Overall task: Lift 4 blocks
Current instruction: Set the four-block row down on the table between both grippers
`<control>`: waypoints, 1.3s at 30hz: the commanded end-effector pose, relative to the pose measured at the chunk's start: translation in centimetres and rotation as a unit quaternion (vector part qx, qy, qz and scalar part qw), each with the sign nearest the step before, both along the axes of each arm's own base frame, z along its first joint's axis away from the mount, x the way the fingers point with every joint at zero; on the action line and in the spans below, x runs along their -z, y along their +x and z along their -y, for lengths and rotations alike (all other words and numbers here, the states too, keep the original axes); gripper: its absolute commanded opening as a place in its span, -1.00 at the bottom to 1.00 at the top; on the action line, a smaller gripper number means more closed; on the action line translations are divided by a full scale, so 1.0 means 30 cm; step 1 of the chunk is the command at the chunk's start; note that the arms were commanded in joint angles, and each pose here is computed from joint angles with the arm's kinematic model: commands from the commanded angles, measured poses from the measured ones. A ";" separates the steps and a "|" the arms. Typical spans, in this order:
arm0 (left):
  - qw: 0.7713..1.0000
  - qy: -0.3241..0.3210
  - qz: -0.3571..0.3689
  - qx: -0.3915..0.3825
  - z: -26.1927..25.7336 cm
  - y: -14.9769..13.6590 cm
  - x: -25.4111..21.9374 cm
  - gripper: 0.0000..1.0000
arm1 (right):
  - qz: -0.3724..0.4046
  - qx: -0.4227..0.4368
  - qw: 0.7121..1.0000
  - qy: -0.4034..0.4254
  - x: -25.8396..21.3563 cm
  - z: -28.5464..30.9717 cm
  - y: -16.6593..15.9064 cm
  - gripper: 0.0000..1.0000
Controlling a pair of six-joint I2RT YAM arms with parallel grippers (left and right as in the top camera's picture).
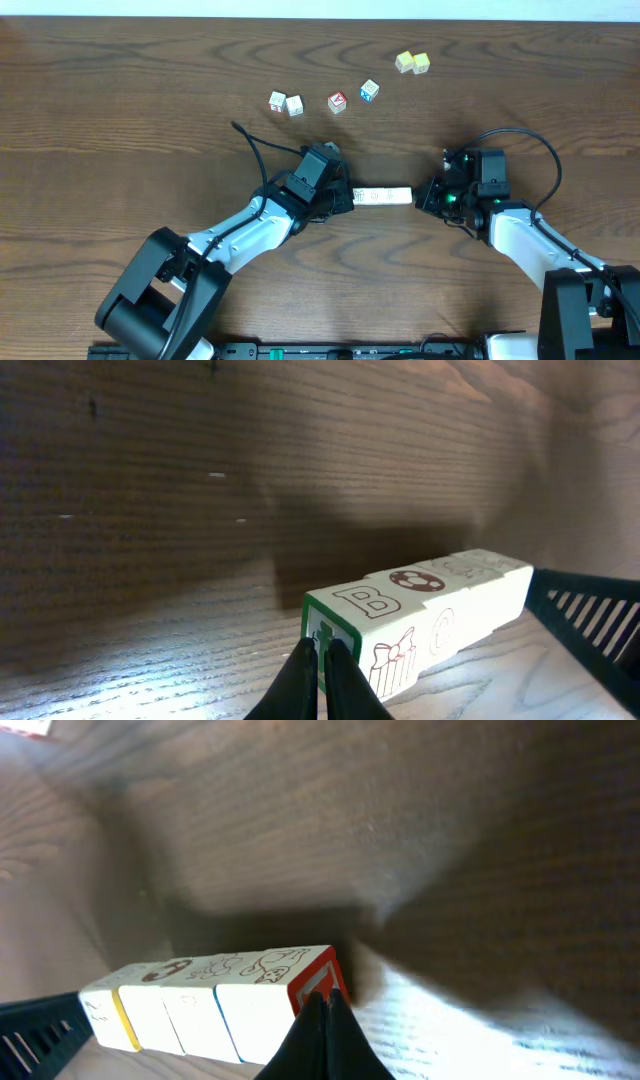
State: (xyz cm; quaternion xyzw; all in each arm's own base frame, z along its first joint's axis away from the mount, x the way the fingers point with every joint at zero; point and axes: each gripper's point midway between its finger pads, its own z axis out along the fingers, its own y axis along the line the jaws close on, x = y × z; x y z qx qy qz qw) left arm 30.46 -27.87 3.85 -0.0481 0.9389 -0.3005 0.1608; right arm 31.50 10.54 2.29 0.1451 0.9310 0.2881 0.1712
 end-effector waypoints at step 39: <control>0.999 -0.017 -0.012 0.033 0.088 -0.032 0.026 -0.86 | -0.032 -0.056 0.995 0.072 -0.022 -0.130 -0.078 -0.97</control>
